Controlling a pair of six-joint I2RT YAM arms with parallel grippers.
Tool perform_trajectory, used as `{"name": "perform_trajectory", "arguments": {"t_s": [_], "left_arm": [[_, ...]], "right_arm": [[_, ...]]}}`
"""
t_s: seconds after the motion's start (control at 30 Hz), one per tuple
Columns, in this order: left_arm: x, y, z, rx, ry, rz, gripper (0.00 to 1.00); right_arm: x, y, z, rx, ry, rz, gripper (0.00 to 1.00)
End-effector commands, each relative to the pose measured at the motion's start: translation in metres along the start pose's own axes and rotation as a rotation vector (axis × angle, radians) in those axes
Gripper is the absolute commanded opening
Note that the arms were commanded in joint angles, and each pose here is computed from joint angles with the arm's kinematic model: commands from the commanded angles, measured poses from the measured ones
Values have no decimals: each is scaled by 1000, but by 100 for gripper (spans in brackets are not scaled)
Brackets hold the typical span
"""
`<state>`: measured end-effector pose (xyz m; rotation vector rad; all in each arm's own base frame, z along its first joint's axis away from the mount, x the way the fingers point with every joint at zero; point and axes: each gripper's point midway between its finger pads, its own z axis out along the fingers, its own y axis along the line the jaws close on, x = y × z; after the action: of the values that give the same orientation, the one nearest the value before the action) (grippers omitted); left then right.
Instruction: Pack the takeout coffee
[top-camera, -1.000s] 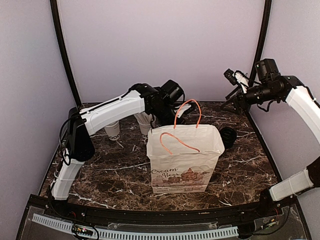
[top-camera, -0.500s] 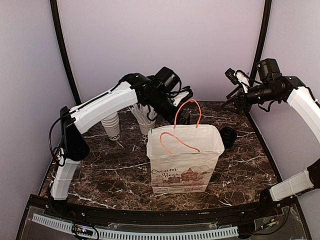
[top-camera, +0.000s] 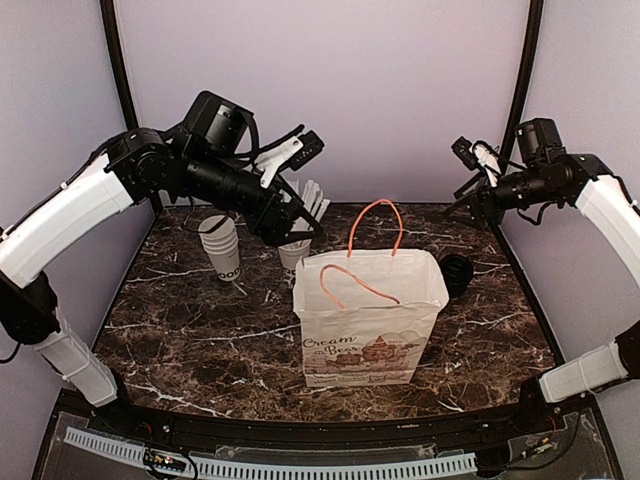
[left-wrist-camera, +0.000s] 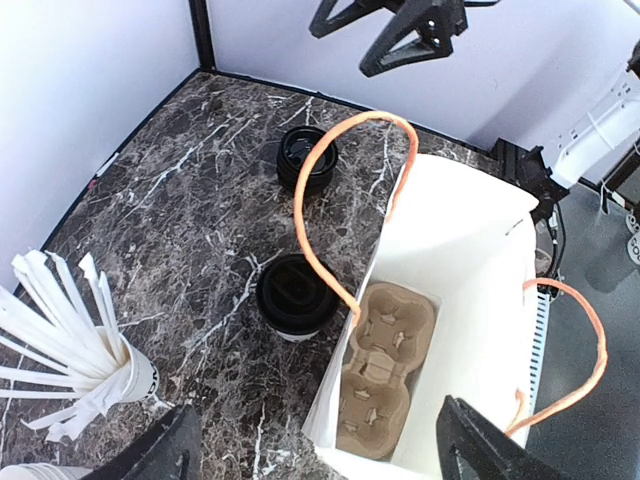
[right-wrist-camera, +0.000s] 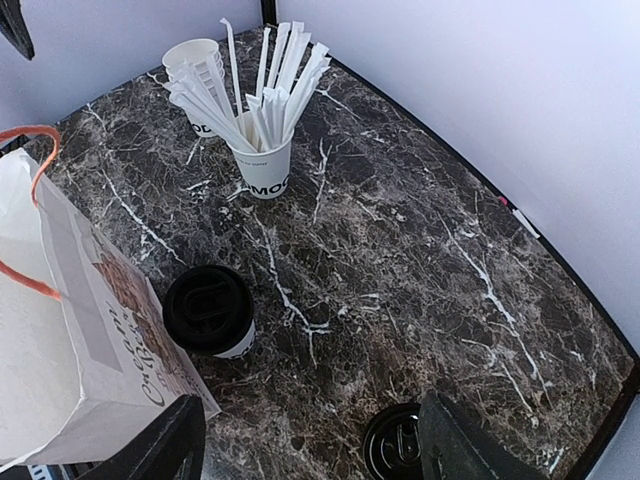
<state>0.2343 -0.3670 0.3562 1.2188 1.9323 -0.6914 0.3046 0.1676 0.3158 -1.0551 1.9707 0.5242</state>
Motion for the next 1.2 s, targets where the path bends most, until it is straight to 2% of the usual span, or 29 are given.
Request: {"name": "perform_trajectory", "arguments": {"t_s": [0.0, 0.17, 0.27, 0.33, 0.4, 0.43, 0.5, 0.63, 0.7, 0.8, 0.87, 1.07, 1.17], "left_arm": [[18, -9, 26, 77, 46, 2, 80], [30, -11, 51, 91, 120, 8, 73], [41, -4, 67, 52, 180, 31, 64], [43, -1, 72, 40, 202, 41, 54], [43, -3, 73, 55, 207, 50, 37], [41, -6, 71, 67, 202, 53, 19], [42, -9, 64, 81, 199, 61, 3], [51, -11, 41, 61, 210, 95, 0], [63, -7, 28, 30, 240, 109, 0], [98, 4, 10, -44, 353, 115, 0], [112, 12, -4, -81, 379, 95, 0], [127, 39, -44, -138, 296, 4, 0], [142, 49, -44, -155, 290, -7, 0]], "right_arm": [[-5, -3, 2, -10, -20, 2, 75], [-3, -4, 4, -9, -10, 7, 74], [1, -4, 5, -4, -3, 8, 74], [4, -4, 6, -4, 2, 10, 74], [6, -3, 6, -3, 8, 11, 74], [7, -4, 6, -2, 9, 11, 74], [8, -4, 8, -2, 12, 10, 74], [13, -3, 15, -31, 26, -5, 73], [17, 1, 20, -69, 33, -21, 68], [24, -3, 33, -86, 64, -21, 65], [29, -7, 43, -80, 102, -30, 65], [40, 4, 88, -66, 245, -132, 66], [39, 15, 110, -84, 289, -166, 66]]}}
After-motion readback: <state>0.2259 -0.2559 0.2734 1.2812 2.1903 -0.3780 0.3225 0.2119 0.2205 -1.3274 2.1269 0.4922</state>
